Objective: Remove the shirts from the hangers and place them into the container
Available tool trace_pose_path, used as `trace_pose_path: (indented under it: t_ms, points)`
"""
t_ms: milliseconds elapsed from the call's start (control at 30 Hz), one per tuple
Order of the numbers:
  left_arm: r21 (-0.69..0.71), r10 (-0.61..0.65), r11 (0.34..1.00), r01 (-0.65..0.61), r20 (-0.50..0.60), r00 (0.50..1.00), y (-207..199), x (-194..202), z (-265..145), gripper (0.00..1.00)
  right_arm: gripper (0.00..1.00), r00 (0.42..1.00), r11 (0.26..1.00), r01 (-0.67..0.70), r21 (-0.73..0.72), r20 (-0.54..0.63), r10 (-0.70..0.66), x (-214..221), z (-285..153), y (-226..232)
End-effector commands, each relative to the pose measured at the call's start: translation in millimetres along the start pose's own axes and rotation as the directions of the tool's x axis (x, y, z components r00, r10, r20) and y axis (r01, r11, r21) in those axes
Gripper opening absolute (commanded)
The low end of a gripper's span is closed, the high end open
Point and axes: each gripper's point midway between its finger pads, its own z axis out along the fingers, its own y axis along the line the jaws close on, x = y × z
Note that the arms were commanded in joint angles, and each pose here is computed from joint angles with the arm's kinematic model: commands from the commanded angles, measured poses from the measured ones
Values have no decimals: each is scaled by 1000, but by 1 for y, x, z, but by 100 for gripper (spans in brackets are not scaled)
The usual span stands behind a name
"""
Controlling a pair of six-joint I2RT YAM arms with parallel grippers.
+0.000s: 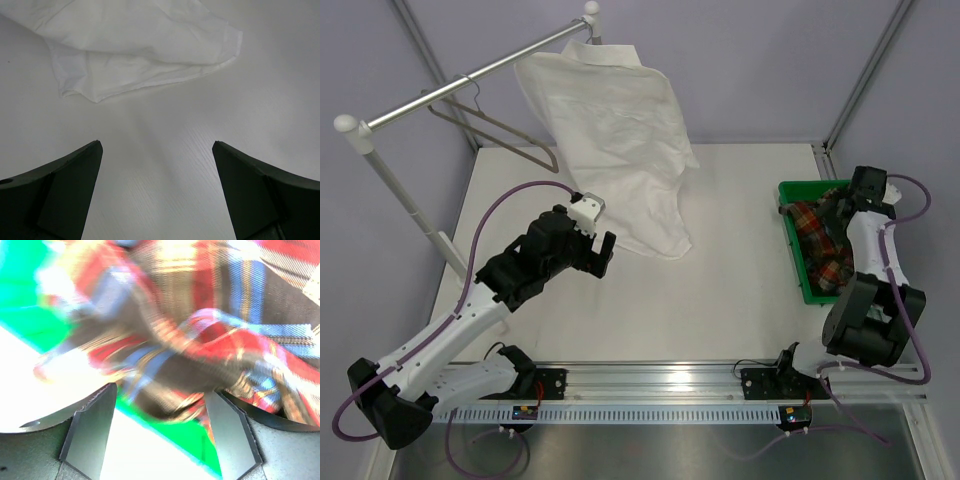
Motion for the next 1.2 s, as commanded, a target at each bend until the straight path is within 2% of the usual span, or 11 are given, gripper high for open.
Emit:
trace_pose_path:
  t_ms: [0, 167, 367, 600, 833, 900, 1167]
  points:
    - [7, -11, 1000, 10, 65, 998, -2, -19, -5, 99, 81, 989, 987, 75, -146, 139, -54, -21, -48, 39]
    - [0, -8, 1000, 8, 60, 998, -1, -18, -3, 99, 81, 979, 929, 186, -320, 141, -147, -5, -70, 94]
    - [-9, -6, 1000, 7, 57, 998, 1, -17, -3, 99, 81, 975, 865, 224, -449, 90, -205, 5, -57, 139]
    - [-14, -6, 1000, 6, 53, 999, 2, -16, -2, 99, 82, 971, 889, 232, -395, 46, -234, -7, -3, 156]
    - [-27, -2, 1000, 4, 53, 999, 4, -16, -2, 99, 84, 993, 952, 116, -283, 9, -118, -37, 48, 118]
    - [-26, -3, 1000, 4, 56, 998, 4, -16, -3, 99, 85, 990, 957, 136, -255, 11, -138, -39, 58, 115]
    - [-30, 1, 1000, 1, 43, 999, 4, -14, 0, 99, 86, 982, 962, 139, -234, -91, -164, -15, 93, 115]
